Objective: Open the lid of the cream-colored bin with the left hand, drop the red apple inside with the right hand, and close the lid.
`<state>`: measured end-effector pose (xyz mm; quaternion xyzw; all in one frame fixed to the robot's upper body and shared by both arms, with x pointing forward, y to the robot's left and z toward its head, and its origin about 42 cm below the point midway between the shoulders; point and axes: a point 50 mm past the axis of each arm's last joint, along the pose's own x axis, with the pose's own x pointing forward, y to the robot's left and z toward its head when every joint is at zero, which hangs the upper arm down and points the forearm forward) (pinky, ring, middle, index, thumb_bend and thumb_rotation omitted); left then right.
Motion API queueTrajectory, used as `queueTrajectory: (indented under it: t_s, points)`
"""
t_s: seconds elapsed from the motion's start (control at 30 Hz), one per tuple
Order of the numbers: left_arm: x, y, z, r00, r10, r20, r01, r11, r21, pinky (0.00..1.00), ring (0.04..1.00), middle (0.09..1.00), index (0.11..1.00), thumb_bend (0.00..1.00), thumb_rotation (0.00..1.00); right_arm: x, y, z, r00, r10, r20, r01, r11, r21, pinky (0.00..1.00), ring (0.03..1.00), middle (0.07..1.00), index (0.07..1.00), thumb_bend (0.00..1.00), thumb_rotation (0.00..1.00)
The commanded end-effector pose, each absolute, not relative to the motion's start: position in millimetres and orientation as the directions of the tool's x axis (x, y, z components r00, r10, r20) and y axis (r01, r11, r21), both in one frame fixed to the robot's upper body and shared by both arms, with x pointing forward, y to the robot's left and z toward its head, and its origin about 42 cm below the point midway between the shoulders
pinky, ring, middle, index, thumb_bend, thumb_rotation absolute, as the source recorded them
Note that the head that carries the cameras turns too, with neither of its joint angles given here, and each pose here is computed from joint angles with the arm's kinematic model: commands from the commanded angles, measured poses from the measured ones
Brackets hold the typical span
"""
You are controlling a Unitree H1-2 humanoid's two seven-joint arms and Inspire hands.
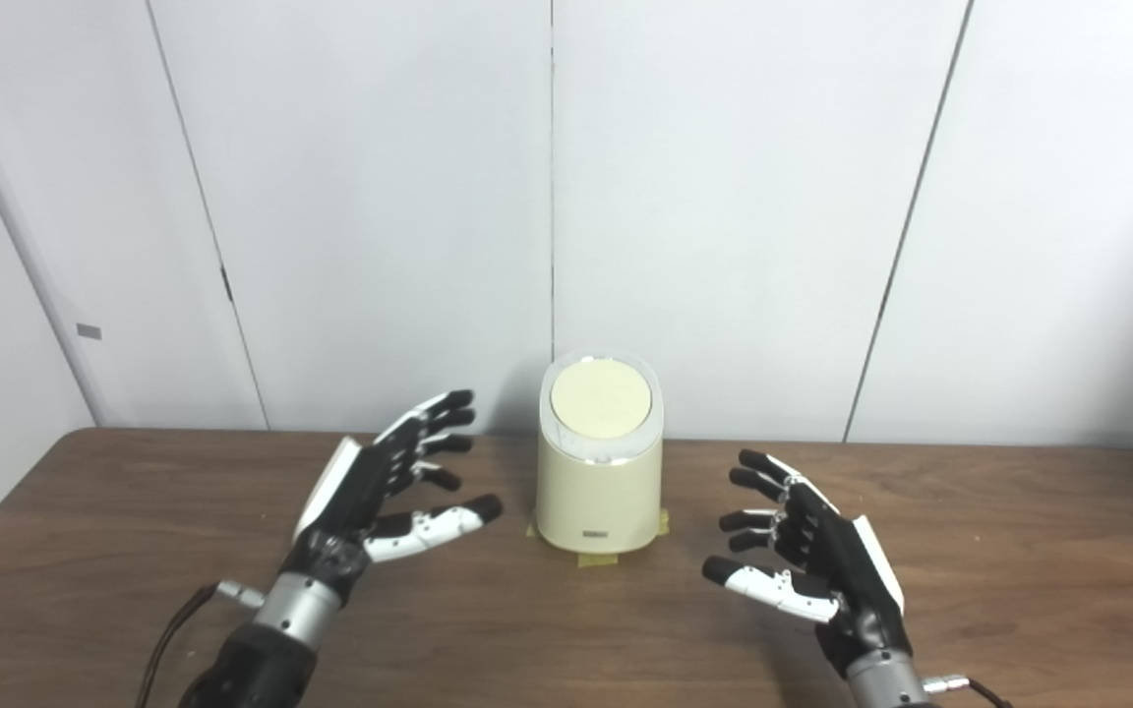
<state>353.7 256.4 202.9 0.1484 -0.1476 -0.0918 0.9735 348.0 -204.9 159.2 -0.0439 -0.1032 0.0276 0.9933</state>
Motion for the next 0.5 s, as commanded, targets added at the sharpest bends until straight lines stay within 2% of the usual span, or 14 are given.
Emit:
queueTrajectory:
  t_s: [0.0,0.17,0.47]
  points:
    - [354,260,204,0.925,-0.218,0.311,0.124,0.947,0.295,0.63,0.720,0.800,0.863,0.81,0.30,352,-203,178,0.955,0.062,0.291,-0.041,0.996,-0.076,0.54,0.629,0.794,0.810,0.84,0.22]
    - [345,265,177,0.936,-0.206,0.285,0.129,0.955,0.266,0.58,0.672,0.771,0.835,0.80,0.29,350,-202,177,0.955,0.054,0.293,-0.036,0.997,-0.068,0.54,0.636,0.801,0.815,0.84,0.21]
    - [338,268,155,0.944,-0.203,0.260,0.138,0.959,0.248,0.58,0.687,0.784,0.836,0.78,0.29,345,-205,177,0.955,0.039,0.295,-0.021,0.998,-0.065,0.56,0.641,0.793,0.807,0.85,0.20]
